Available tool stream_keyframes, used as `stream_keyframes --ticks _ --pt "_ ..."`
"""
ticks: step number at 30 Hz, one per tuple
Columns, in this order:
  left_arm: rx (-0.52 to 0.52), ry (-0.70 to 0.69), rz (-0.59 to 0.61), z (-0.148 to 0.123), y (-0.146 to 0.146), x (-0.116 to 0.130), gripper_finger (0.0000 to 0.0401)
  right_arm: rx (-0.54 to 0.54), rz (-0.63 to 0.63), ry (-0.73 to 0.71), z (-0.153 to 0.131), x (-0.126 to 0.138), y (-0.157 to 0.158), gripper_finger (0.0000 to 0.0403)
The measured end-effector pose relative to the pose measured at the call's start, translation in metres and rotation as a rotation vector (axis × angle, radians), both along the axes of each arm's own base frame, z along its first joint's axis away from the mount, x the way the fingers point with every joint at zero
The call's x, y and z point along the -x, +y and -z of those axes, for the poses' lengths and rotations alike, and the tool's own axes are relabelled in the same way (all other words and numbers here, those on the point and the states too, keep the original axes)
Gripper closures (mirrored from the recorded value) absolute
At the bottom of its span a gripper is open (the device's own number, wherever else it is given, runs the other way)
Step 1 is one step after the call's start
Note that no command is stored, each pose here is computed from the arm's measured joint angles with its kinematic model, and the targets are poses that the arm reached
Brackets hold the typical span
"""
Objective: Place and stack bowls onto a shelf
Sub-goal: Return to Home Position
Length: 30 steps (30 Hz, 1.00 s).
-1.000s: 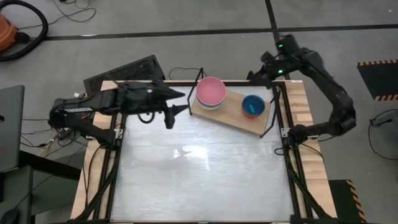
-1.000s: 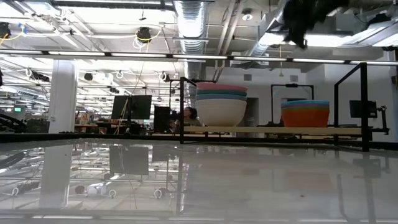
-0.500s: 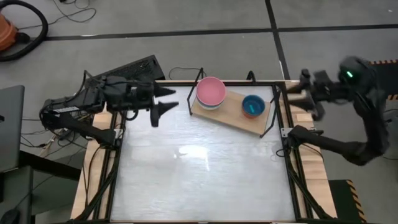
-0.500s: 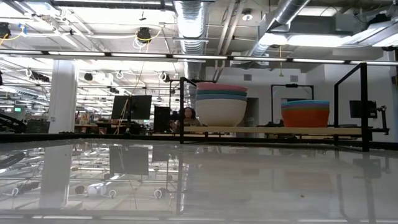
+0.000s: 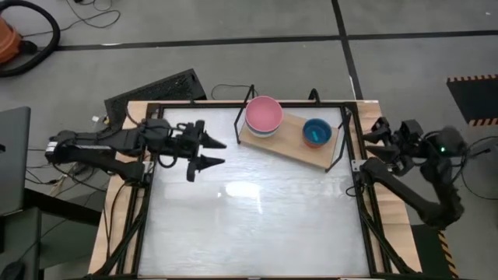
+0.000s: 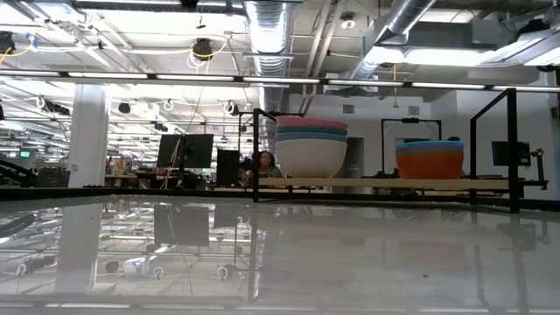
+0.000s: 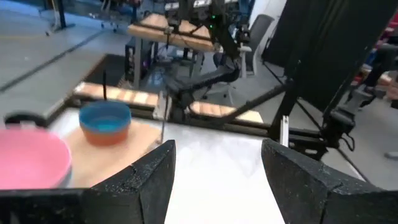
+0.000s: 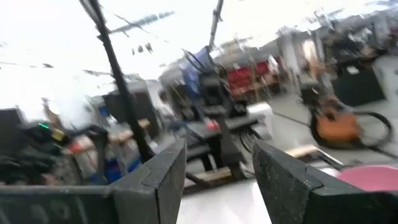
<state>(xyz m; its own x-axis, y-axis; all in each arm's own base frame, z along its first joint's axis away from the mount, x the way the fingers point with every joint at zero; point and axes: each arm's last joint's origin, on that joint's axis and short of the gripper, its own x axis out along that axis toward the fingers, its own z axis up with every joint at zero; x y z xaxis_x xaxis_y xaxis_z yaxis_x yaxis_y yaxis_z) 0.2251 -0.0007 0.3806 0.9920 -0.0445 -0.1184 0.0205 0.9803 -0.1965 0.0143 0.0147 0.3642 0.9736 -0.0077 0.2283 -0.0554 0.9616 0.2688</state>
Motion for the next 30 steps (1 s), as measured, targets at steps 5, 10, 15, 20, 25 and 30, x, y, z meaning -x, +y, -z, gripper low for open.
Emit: stream_keyframes --ticks 5,10,15,20,25,30 --pt "0.073 -0.039 -0.009 0.041 -0.003 0.029 0.0179 -0.053 -0.001 -0.071 0.027 0.003 0.002 0.0194" --pt "0.105 -0.187 -0.084 0.050 -0.002 0.087 0.0179 -0.074 0.036 -0.051 0.029 -0.003 -0.005 0.0194" --pt "0.124 -0.358 -0.140 0.064 0.001 0.142 0.0179 -0.006 0.077 -0.059 0.028 -0.003 -0.005 0.0194" --pt "0.140 -0.427 -0.132 0.097 0.002 0.162 0.0179 -0.028 0.070 -0.030 0.042 -0.006 -0.009 0.0194" --pt "0.190 -0.372 -0.129 0.141 0.001 0.149 0.0179 -0.181 0.042 0.053 0.080 -0.026 -0.030 0.0194" --pt "0.253 -0.320 -0.106 0.177 0.000 0.133 0.0179 -0.146 -0.048 0.008 0.108 -0.043 -0.042 0.0194"
